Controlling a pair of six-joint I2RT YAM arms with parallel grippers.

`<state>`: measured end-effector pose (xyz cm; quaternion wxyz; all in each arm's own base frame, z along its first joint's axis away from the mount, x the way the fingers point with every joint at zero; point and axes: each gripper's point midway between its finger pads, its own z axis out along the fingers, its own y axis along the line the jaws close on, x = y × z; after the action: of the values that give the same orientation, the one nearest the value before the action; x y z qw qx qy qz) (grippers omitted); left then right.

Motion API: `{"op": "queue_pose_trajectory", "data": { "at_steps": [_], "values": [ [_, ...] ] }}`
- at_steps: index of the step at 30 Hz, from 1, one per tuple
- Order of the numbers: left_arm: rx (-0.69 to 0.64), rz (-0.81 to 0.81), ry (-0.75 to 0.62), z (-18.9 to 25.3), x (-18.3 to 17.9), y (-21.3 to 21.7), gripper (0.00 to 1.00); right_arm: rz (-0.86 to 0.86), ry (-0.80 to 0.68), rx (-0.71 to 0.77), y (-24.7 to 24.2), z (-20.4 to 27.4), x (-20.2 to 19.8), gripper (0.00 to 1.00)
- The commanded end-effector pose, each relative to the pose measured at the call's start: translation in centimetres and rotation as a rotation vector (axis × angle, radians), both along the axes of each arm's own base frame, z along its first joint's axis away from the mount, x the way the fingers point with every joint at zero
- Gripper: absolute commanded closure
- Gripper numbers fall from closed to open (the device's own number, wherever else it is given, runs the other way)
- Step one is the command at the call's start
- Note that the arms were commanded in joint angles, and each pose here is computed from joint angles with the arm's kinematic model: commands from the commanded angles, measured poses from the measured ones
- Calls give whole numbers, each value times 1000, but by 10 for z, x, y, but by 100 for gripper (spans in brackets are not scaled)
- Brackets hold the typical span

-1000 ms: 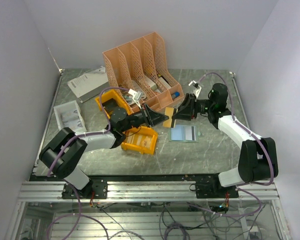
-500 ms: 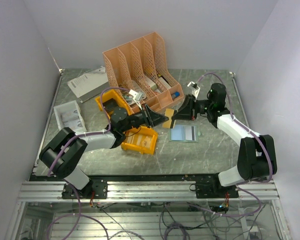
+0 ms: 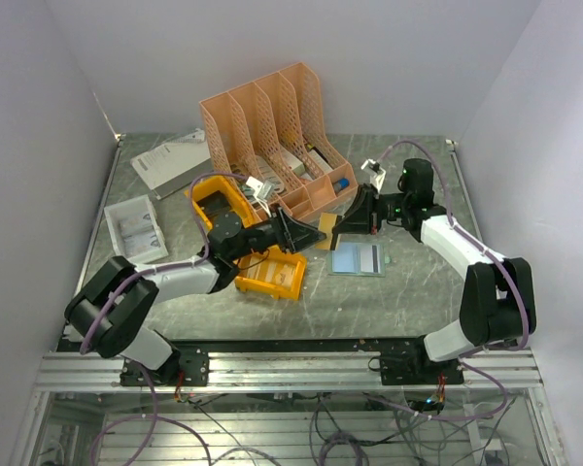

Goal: Put the credit cards into the card holder
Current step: Pick up the credit card from the storage box.

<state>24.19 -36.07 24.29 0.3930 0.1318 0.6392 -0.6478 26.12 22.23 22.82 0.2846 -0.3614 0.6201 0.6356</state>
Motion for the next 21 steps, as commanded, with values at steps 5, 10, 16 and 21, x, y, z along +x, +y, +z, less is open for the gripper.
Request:
{"op": "queue_pose_trajectory", "data": {
  "at_steps": [5, 10, 16, 21],
  "values": [
    [-29, -69, -22, -11, -24, -1, 54, -80, 14, 39, -1, 20, -4, 100],
    [-46, -84, -19, -10, -23, -8, 66, -103, 10, 66, -3, 23, -4, 100],
    [-39, -102, -23, -8, -21, -14, 93, -103, 1, 69, -4, 23, -5, 100],
    [-16, -102, -42, -9, -25, -10, 93, -101, -13, 64, -11, 26, -3, 60]
  ]
}}
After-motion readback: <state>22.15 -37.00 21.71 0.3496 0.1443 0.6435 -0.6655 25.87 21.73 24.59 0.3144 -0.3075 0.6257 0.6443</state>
